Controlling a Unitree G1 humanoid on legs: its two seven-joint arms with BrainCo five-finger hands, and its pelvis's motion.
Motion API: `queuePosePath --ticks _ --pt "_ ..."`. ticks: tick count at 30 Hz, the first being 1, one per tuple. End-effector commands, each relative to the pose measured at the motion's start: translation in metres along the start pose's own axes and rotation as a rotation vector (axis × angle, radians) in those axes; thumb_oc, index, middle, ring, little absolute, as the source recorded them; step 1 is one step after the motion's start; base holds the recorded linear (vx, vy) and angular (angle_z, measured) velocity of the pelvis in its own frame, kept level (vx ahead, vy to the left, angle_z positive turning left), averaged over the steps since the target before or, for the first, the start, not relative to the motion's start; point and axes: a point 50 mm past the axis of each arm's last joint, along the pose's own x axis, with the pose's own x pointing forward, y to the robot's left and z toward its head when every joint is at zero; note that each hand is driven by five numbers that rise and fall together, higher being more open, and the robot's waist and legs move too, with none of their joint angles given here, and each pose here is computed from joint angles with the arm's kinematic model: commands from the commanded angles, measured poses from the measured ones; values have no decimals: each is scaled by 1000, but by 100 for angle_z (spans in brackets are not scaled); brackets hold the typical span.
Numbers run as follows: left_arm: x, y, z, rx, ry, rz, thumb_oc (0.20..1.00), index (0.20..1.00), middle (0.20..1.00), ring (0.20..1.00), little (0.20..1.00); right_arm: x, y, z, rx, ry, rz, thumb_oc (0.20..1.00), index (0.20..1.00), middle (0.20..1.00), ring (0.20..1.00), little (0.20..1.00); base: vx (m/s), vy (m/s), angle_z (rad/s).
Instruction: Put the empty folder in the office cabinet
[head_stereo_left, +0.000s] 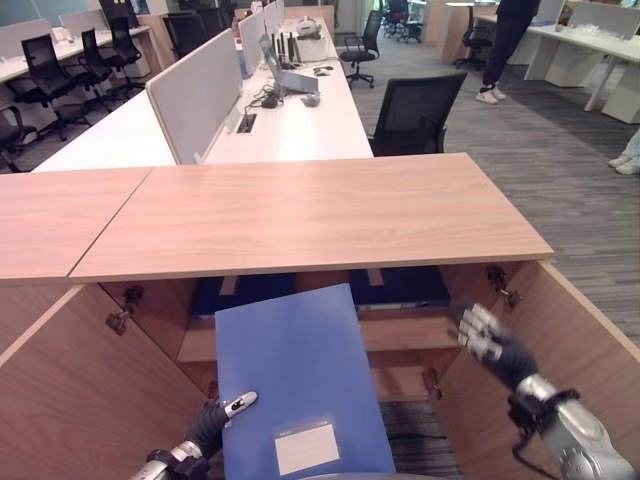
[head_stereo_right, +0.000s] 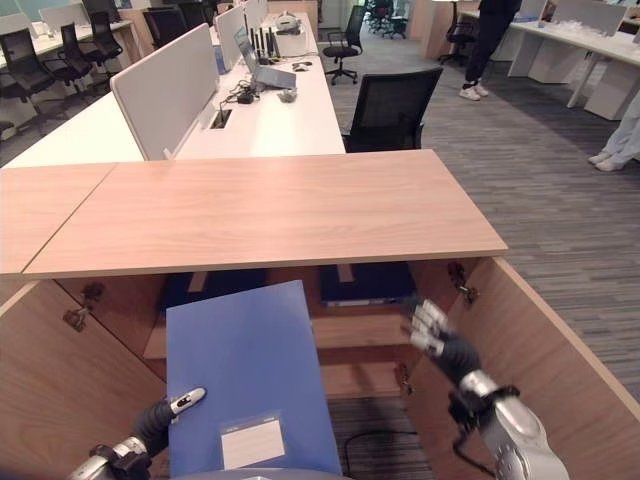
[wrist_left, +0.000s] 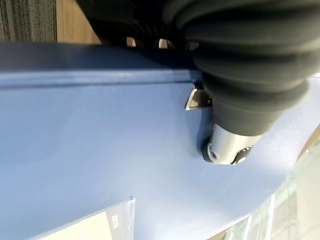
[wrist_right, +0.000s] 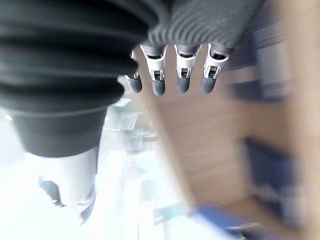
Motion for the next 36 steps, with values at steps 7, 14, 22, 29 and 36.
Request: queuePosePath --ticks 7,14,22,29,36 --pt "1 -2 19 50 -92 -30 200 200 200 200 200 -8 2 -27 7 112 14 1000 1000 1000 1000 1000 3 3 5" --pt "8 2 8 -40 -117 39 200 200 200 200 200 -38 -6 -92 73 384 -97 1000 1000 1000 1000 1000 0 0 0" --pt "31 7 -1 -160 -149 162 200 200 200 200 200 -49 4 -133 124 525 -157 1000 1000 1000 1000 1000 7 -3 2" --pt "52 9 4 -268 -210 239 200 200 200 200 200 -57 9 -155 116 637 -159 1000 1000 1000 1000 1000 0 0 0" --pt "65 15 18 -340 -297 317 200 200 200 200 200 -57 12 -162 130 656 -180 1000 1000 1000 1000 1000 8 -33 0"
